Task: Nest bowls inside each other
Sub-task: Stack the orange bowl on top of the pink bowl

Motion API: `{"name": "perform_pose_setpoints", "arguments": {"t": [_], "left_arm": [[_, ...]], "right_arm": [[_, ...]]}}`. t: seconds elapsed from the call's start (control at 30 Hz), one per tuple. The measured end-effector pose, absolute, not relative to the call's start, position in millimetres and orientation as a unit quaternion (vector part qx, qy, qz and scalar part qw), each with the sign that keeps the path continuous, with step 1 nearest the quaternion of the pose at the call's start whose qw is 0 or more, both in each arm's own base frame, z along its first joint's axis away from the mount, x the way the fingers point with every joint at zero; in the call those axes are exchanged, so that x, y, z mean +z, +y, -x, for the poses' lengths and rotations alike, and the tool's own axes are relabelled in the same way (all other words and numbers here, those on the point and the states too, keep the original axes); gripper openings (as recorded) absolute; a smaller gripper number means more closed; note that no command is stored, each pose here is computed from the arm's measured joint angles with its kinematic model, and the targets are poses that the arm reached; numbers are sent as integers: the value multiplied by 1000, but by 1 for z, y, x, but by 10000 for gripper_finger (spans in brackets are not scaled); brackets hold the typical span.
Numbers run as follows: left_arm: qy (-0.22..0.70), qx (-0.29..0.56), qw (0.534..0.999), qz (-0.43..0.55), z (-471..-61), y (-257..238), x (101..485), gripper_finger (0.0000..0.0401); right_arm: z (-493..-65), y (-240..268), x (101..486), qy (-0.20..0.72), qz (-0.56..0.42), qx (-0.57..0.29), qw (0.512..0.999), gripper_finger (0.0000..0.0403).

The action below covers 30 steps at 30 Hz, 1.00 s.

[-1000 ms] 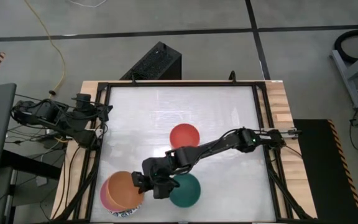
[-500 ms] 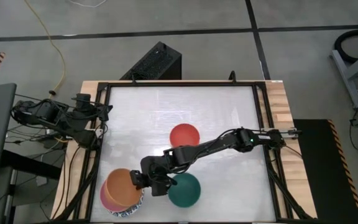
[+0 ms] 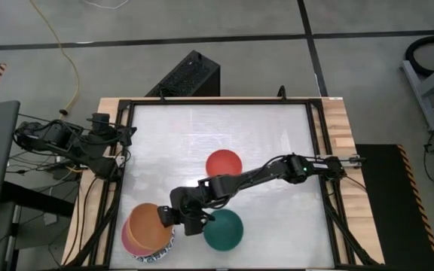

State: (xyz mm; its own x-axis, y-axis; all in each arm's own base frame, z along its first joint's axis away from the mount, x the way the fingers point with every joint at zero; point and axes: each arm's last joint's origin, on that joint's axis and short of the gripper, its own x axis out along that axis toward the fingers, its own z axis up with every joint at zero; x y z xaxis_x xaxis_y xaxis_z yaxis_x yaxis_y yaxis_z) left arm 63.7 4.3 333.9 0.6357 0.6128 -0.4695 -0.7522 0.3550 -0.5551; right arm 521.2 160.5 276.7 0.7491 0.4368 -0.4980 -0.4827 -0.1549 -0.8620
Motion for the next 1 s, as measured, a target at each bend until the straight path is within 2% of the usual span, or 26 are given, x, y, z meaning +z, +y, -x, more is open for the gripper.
{"name": "perform_pose_setpoints", "arguments": {"t": [0.1, 0.37, 0.57, 0.8, 1.0], "left_arm": [[90, 417, 818, 386, -64, 4, 334, 180], [89, 418, 816, 389, -64, 4, 334, 180], [90, 416, 816, 390, -64, 4, 334, 180], [90, 416, 816, 390, -64, 4, 334, 180], [93, 416, 818, 386, -64, 4, 334, 180]], "right_arm": [[-523, 157, 275, 18, 669, 351, 655, 8], [-537, 159, 235, 53, 671, 355, 648, 8], [-538, 164, 230, 67, 685, 333, 644, 9], [-541, 164, 238, 60, 661, 308, 682, 47], [-539, 168, 237, 60, 632, 323, 702, 53]]}}
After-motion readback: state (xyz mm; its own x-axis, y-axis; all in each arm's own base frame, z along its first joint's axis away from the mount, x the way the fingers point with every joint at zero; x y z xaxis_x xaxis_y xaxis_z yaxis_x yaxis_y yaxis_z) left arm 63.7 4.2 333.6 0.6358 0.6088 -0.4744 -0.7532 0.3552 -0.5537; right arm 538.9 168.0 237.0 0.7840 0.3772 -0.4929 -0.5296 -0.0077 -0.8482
